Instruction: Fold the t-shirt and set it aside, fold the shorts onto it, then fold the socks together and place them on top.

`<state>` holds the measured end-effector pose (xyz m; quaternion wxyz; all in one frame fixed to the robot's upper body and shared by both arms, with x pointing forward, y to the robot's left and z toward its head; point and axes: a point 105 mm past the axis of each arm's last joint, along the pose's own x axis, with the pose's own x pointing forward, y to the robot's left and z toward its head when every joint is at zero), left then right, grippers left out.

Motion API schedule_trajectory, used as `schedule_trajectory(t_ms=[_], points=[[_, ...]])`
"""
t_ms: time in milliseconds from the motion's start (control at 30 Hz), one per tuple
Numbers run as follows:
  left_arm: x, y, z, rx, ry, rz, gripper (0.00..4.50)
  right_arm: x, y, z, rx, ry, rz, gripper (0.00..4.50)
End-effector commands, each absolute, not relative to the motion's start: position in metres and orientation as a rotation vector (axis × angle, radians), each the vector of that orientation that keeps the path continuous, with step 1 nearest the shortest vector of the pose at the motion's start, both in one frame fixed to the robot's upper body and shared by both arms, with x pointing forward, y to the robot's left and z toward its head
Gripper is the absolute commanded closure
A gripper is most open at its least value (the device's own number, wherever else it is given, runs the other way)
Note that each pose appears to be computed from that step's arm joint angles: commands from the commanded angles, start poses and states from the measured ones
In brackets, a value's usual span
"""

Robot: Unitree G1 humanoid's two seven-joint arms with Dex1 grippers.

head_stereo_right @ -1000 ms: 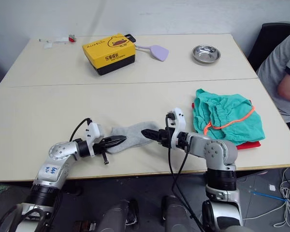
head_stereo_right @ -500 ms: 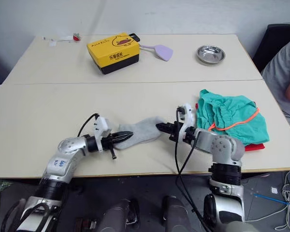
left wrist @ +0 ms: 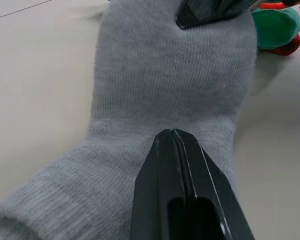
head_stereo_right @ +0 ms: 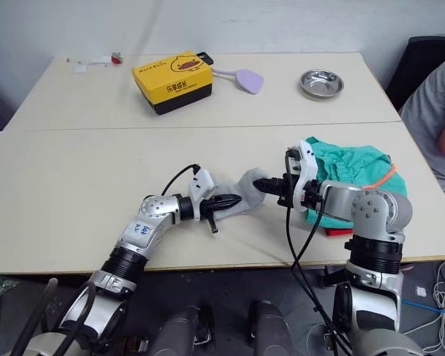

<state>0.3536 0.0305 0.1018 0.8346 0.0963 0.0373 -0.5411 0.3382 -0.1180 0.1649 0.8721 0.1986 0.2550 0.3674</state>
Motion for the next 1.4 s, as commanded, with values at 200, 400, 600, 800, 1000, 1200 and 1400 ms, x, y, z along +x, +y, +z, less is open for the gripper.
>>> schedule_trajectory(t_ms=[200, 400, 600, 800, 1000, 1200, 1400], points=[[0.339, 0.049, 0.105, 0.212, 0.068, -1.118, 4.5, 0.336, -0.117, 0.171, 0.369, 0.51, 0.763, 4.47], [0.335, 0.051, 0.106, 0.229, 0.078, -1.113, 4.5, 0.338, -0.112, 0.17, 0.388, 0.5, 0.778, 4.47], [0.346, 0.06, 0.099, 0.252, 0.109, -1.024, 4.5, 0.334, -0.106, 0.174, 0.341, 0.475, 0.827, 4.47], [0.343, 0.054, 0.078, 0.266, 0.181, -1.049, 4.5, 0.33, -0.075, 0.171, 0.351, 0.472, 0.893, 4.47], [0.341, 0.055, 0.074, 0.234, 0.202, -1.051, 4.5, 0.338, -0.056, 0.158, 0.401, 0.465, 0.849, 4.47], [0.342, 0.065, 0.081, 0.193, 0.189, -1.034, 4.5, 0.332, -0.046, 0.148, 0.461, 0.487, 0.868, 3.67], [0.337, 0.083, 0.099, 0.192, 0.107, -1.046, 4.5, 0.326, -0.051, 0.16, 0.49, 0.418, 0.959, 1.57]])
